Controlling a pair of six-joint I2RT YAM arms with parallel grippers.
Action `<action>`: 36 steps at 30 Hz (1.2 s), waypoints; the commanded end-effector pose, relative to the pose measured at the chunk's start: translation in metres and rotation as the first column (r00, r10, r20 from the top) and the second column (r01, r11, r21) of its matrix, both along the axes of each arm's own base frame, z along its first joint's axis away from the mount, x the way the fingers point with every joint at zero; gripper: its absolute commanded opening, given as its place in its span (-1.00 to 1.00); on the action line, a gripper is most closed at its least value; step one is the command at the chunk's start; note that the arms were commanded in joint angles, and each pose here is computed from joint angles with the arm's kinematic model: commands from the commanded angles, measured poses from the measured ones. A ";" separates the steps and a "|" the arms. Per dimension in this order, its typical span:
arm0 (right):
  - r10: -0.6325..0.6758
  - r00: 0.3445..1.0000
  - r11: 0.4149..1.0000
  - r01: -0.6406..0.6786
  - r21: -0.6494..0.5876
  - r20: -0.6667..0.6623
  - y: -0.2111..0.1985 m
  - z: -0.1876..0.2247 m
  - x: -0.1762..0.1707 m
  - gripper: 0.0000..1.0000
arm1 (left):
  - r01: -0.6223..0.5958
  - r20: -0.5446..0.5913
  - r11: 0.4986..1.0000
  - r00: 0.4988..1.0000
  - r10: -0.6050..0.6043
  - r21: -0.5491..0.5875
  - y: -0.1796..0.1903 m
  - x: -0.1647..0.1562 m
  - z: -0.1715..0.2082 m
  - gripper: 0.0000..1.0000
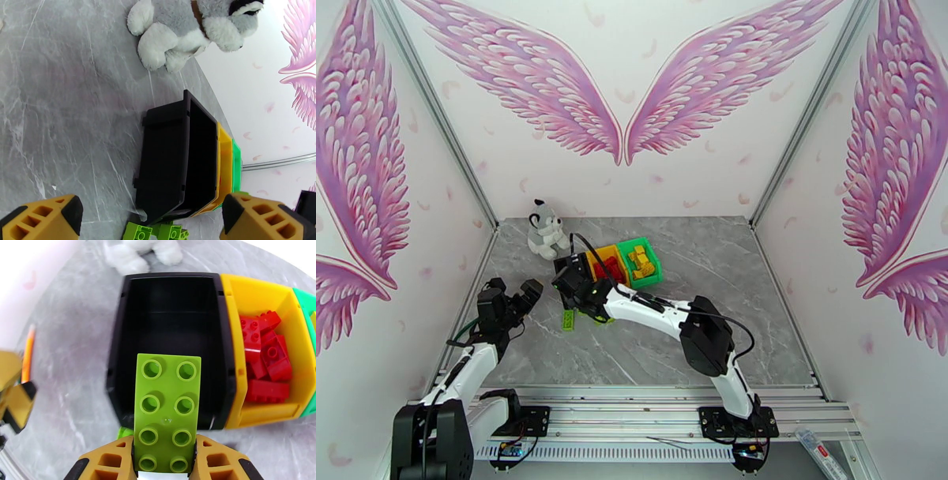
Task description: Sort the legos into containers by color
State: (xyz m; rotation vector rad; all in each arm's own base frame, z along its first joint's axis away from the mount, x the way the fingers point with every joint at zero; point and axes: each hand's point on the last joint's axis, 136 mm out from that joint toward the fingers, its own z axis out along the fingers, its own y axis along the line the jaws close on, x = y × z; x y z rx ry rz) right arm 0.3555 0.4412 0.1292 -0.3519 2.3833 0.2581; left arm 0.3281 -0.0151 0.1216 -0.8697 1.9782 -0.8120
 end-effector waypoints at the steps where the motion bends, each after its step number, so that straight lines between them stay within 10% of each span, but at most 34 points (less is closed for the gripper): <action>1: 0.003 0.999 1.000 -0.004 -0.010 -0.040 -0.002 -0.006 0.017 -0.48 | 0.010 0.019 1.000 1.000 -0.010 -0.012 -0.001 0.000 0.001 0.97; 18: 0.055 0.998 0.998 -0.055 0.021 -0.013 0.007 0.011 0.015 0.30 | 0.064 0.004 0.997 0.998 -0.063 -0.037 -0.010 0.009 -0.009 0.98; 36: 0.130 0.989 0.987 -0.122 0.109 -0.070 0.033 -0.036 -0.073 0.40 | -0.062 -0.034 0.997 0.998 0.060 -0.043 0.027 0.000 -0.019 0.98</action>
